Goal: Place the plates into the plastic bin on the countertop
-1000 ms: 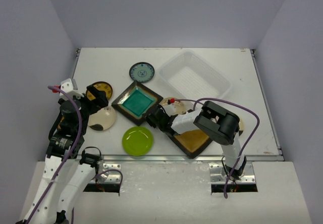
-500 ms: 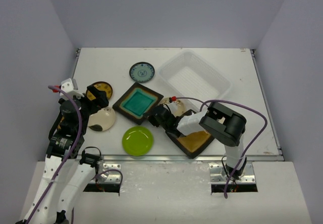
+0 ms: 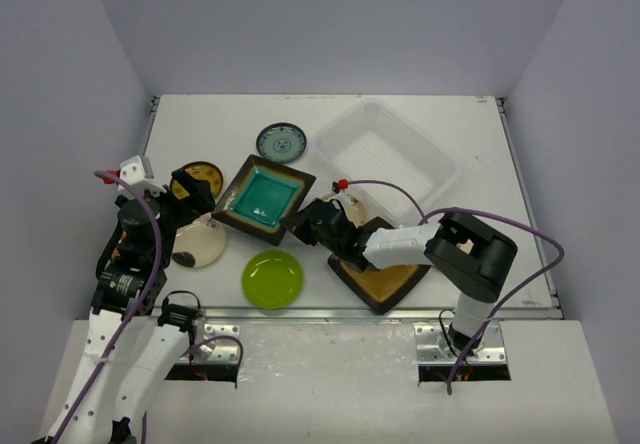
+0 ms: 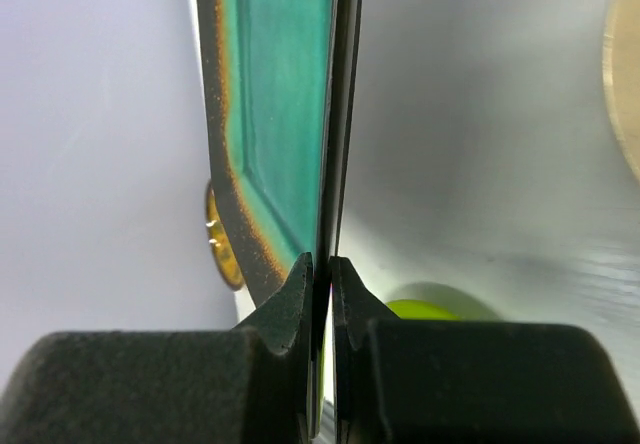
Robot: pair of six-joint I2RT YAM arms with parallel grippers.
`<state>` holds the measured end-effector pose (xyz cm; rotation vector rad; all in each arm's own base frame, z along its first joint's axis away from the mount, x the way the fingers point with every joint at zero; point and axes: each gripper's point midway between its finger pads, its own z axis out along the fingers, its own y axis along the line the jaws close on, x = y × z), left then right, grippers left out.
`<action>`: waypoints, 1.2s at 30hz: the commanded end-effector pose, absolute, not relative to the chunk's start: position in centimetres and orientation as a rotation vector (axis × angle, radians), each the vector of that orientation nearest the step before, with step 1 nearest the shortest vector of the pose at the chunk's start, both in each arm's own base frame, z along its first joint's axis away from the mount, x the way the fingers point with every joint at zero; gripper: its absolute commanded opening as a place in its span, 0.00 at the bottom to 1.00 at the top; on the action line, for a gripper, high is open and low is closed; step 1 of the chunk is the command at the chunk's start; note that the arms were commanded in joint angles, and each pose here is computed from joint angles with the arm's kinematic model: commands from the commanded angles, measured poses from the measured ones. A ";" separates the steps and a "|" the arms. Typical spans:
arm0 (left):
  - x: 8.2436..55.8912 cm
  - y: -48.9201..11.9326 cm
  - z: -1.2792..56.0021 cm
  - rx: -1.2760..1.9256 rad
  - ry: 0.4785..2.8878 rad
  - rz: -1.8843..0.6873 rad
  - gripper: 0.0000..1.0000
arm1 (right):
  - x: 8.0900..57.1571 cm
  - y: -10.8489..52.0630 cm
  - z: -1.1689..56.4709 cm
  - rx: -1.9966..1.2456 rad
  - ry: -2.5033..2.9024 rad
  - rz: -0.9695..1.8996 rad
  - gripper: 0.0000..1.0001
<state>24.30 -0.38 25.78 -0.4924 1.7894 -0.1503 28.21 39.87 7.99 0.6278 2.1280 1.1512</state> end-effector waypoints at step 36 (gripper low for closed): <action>24.9 -0.6 26.6 -0.480 1.763 -0.173 1.00 | 43.3 11.2 19.5 1.055 1.856 0.983 0.00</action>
